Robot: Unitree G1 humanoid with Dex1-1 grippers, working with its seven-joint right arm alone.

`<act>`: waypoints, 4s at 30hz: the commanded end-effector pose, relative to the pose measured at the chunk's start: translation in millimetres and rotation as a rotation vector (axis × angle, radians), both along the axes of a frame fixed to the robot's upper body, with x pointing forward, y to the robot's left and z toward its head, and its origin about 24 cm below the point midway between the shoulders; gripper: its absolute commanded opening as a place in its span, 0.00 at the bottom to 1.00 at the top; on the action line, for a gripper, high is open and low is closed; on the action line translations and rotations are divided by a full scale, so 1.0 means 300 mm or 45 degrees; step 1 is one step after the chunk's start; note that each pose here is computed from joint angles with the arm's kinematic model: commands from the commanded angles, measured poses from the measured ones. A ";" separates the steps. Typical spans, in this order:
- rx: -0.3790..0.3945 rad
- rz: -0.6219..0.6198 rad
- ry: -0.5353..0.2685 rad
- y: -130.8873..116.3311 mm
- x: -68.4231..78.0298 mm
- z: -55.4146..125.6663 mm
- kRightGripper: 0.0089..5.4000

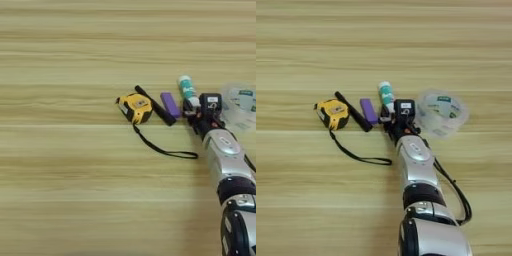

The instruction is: Move the objects on the table

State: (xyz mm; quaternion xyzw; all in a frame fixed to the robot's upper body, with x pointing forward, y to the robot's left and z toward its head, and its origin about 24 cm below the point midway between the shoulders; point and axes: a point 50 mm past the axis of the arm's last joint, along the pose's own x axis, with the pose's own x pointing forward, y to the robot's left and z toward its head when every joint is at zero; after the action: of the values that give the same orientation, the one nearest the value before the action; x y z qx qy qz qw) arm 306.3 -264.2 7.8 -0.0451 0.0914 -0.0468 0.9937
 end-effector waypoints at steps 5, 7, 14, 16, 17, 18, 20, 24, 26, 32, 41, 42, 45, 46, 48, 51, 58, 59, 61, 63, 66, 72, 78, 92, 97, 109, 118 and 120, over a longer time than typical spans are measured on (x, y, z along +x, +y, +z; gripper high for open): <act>-0.061 0.002 -0.146 -0.026 0.077 0.127 0.32; -0.058 0.003 -0.141 -0.025 0.077 0.125 0.32; -0.056 0.016 -0.122 -0.023 0.078 0.116 0.32; -0.058 0.021 -0.118 -0.022 0.078 0.115 0.32; -0.059 0.023 -0.117 -0.022 0.078 0.115 0.32; -0.059 0.024 -0.116 -0.021 0.078 0.115 0.32; -0.060 0.025 -0.116 -0.021 0.078 0.114 0.32; -0.060 0.028 -0.118 -0.019 0.078 0.114 0.32; -0.059 0.031 -0.122 -0.017 0.078 0.115 0.32; -0.017 0.071 -0.182 0.005 0.084 0.134 0.32; -0.022 0.094 -0.221 0.017 0.084 0.153 0.51; -0.022 0.097 -0.228 0.019 0.084 0.156 0.54; -0.026 0.107 -0.250 0.026 0.083 0.166 0.59; -0.028 0.108 -0.256 0.027 0.082 0.170 0.63; -0.030 0.109 -0.271 0.029 0.081 0.177 0.69; -0.030 0.114 -0.285 0.034 0.079 0.184 0.74; -0.028 0.159 -0.343 0.057 0.072 0.208 0.87; -0.029 0.169 -0.351 0.061 0.070 0.212 0.91; -0.045 0.200 -0.367 0.070 0.063 0.223 0.96; -0.060 0.217 -0.386 0.072 0.055 0.236 0.99; -0.074 0.238 -0.408 0.079 0.045 0.252 0.99; -0.096 0.306 -0.454 0.106 0.012 0.285 0.99; -0.123 0.309 -0.453 0.088 -0.042 0.296 0.99; -0.103 0.383 -0.287 0.078 -0.153 0.230 0.99; -0.092 0.430 -0.224 0.095 -0.169 0.201 0.99; -0.086 0.499 -0.112 0.129 -0.177 0.142 0.99; -0.081 0.524 -0.050 0.141 -0.179 0.108 0.99; -0.080 0.522 -0.040 0.141 -0.179 0.103 0.99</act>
State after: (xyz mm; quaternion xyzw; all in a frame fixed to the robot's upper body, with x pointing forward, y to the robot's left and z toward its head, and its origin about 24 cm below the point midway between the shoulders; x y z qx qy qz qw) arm 242.4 -219.5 20.5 -0.0735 0.0982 0.1536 0.9805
